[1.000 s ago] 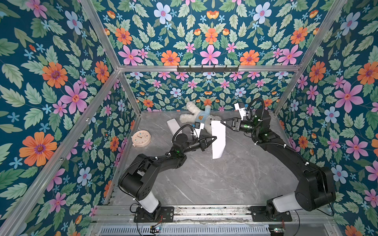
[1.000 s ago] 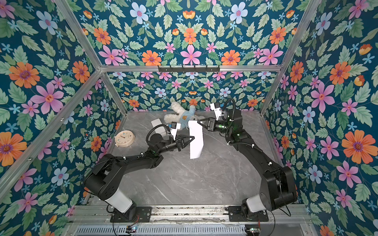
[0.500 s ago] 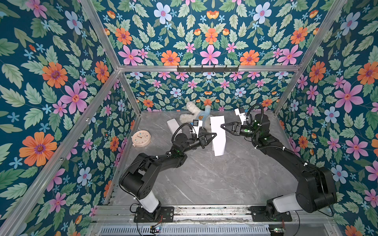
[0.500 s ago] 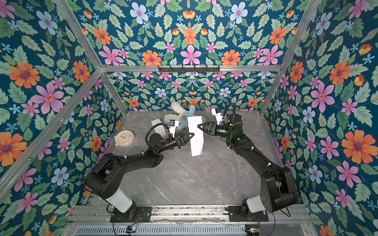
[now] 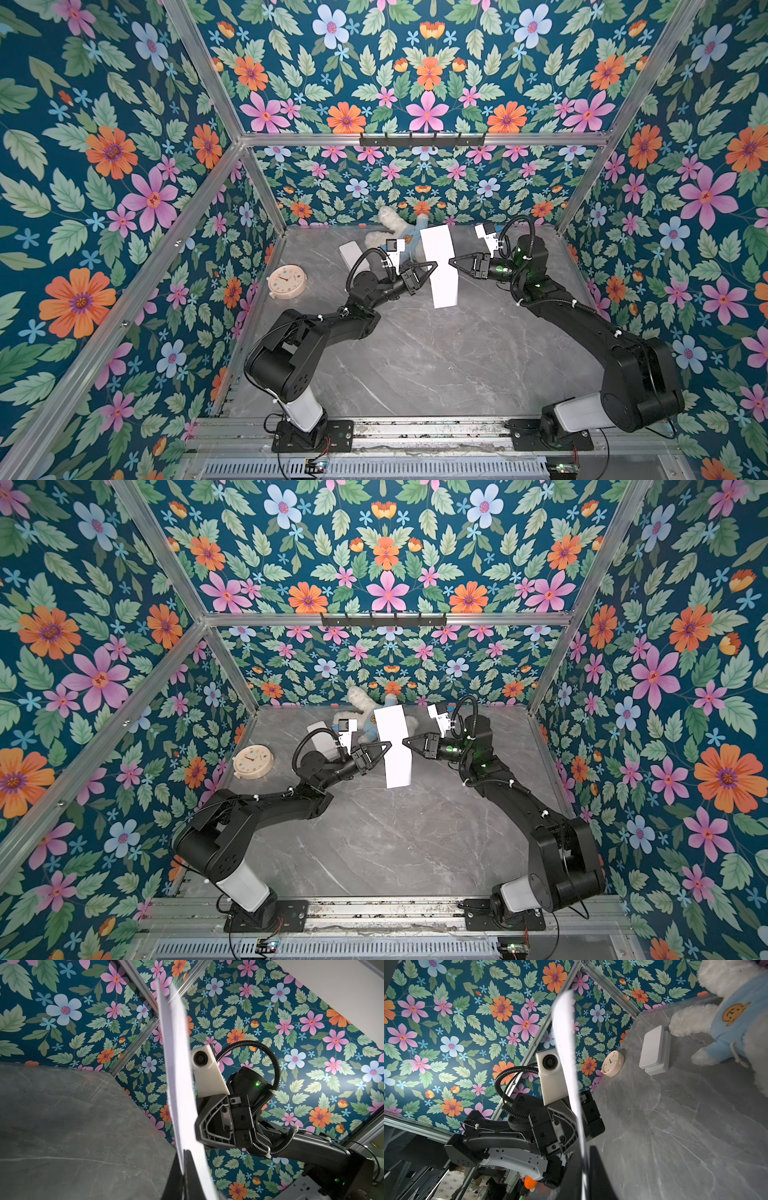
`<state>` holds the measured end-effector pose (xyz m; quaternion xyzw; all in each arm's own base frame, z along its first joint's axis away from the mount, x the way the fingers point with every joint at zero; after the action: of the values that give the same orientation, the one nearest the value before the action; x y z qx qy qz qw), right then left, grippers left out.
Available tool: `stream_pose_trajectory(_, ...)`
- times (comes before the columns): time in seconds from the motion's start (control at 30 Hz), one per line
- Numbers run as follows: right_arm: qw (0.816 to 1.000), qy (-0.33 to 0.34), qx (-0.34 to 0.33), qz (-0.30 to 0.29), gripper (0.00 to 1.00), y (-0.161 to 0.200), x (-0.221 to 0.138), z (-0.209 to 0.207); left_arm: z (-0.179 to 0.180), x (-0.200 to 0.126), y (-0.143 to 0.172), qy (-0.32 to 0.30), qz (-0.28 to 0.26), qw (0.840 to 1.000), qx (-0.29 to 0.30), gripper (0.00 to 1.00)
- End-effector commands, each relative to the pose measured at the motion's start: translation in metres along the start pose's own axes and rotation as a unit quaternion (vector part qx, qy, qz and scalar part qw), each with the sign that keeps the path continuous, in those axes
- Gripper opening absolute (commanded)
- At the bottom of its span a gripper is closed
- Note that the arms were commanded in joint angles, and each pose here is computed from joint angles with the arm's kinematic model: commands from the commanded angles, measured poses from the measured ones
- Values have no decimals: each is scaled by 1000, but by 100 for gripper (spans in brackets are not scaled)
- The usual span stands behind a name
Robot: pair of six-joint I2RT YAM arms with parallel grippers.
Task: Fold the rectangular paper in half along the long edge
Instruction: Fold the paper.
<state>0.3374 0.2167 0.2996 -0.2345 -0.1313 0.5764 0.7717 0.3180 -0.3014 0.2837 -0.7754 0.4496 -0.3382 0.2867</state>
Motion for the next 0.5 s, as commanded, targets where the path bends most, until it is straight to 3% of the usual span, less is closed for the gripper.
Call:
stream_pose_trajectory(0.0, 1000, -13, -11, 2, 25, -1, 1, 3, -6, -1, -17, 15, -40, 999, 2, 0)
stream_pose_trajectory(0.03, 1000, -14, -10, 2, 29, -1, 1, 3, -3, -2, -19, 12, -46, 999, -1, 0)
stream_pose_trajectory(0.1, 1000, -17, -11, 3, 6, -2, 2, 3, 0, -2, -20, 9, -52, 999, -8, 0)
stream_pose_trajectory(0.13, 1000, -19, -11, 4, 0, -2, 3, 4, 1, -3, -21, 9, -55, 998, -9, 0)
stream_pose_trajectory(0.17, 1000, -20, -10, 4, 3, -3, 3, 4, 2, -3, -21, 8, -58, 998, -11, 0)
stream_pose_trajectory(0.23, 1000, -20, -10, 3, 20, -4, 3, 3, 4, -4, -22, 8, -65, 998, -14, 0)
stream_pose_trajectory(0.27, 1000, -19, -9, 3, 16, -4, 3, 2, 4, -4, -22, 9, -66, 998, -16, 0)
stream_pose_trajectory(0.3, 1000, -20, -9, 4, 4, -4, 4, 3, 4, -4, -23, 10, -67, 998, -16, 0)
stream_pose_trajectory(0.33, 1000, -19, -8, 4, 1, -3, 4, 2, 4, -4, -23, 9, -69, 997, -17, 0)
stream_pose_trajectory(0.43, 1000, -18, -3, 4, 27, -3, 4, 0, 5, -5, -23, 6, -72, 997, -18, 0)
stream_pose_trajectory(0.47, 1000, -19, -3, 5, 25, -3, 4, 0, 5, -4, -24, 6, -73, 997, -17, 0)
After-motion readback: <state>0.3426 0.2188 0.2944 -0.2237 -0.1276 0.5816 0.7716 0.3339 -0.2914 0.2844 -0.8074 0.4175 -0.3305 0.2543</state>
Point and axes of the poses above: each gripper's point midway between its finger pads, its own x axis out along the fingers, its own z axis along the line the jaws close on, y = z × x, the point moved 3 cm from there along -x, back along the fingers, and after that the axes turned 6 degrees about x, right-handed, at the moved point
